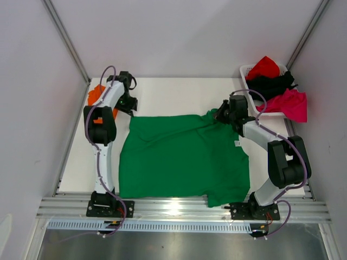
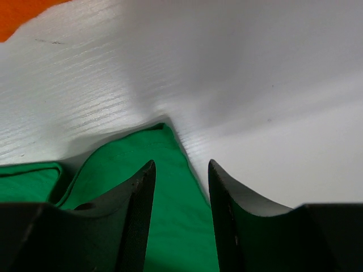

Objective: Fold and stack the t-shirts
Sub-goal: Flatten the tshirt out

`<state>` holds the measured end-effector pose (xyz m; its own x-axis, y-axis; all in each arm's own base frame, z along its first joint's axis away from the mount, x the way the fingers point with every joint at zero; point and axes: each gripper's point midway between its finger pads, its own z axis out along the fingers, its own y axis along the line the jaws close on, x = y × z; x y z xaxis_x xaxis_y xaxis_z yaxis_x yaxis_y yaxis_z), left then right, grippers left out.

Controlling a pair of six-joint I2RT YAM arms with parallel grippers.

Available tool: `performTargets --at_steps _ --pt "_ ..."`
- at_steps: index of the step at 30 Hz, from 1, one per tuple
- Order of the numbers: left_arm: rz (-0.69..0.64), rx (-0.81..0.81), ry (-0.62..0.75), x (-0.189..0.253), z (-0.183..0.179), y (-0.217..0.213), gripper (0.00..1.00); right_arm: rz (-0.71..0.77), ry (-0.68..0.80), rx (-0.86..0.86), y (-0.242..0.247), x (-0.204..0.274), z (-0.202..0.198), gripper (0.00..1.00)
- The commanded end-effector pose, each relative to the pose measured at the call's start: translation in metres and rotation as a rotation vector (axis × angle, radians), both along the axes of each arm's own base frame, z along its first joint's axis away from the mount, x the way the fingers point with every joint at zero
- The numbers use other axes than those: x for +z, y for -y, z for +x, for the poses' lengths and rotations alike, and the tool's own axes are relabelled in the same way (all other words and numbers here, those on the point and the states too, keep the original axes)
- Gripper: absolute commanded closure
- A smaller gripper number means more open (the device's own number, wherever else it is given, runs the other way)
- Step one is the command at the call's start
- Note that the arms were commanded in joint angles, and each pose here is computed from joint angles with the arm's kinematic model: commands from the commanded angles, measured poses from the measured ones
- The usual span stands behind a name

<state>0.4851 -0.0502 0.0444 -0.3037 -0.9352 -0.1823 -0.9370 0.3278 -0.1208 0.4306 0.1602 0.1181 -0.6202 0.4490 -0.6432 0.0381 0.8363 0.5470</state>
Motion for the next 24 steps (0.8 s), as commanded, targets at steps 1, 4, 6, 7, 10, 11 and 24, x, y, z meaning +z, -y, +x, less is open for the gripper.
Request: performTargets --at_steps 1,4,6,7,10,11,24 --pt "0.016 -0.006 -0.05 0.001 -0.006 -0.004 0.55 0.005 0.052 0.003 0.002 0.02 0.002 0.97" --pt "0.006 -0.014 -0.071 -0.003 -0.005 -0.002 0.56 0.007 0.057 0.002 0.003 0.023 0.002 0.97" --pt "0.008 -0.018 -0.094 -0.005 -0.008 -0.002 0.57 0.007 0.061 0.003 0.003 0.025 0.002 0.97" --pt "0.008 -0.018 -0.093 -0.005 -0.007 -0.002 0.57 0.007 0.064 0.002 0.004 0.027 0.002 0.97" --pt "-0.011 -0.037 -0.091 -0.007 -0.007 0.001 0.57 0.005 0.067 0.002 0.005 0.028 0.001 0.97" --pt "-0.025 -0.041 -0.095 -0.008 -0.007 0.004 0.57 0.005 0.063 -0.001 0.006 0.027 0.0 0.97" --pt "-0.05 -0.059 -0.122 -0.01 -0.007 0.006 0.62 0.02 0.079 -0.002 0.007 0.035 -0.001 0.97"
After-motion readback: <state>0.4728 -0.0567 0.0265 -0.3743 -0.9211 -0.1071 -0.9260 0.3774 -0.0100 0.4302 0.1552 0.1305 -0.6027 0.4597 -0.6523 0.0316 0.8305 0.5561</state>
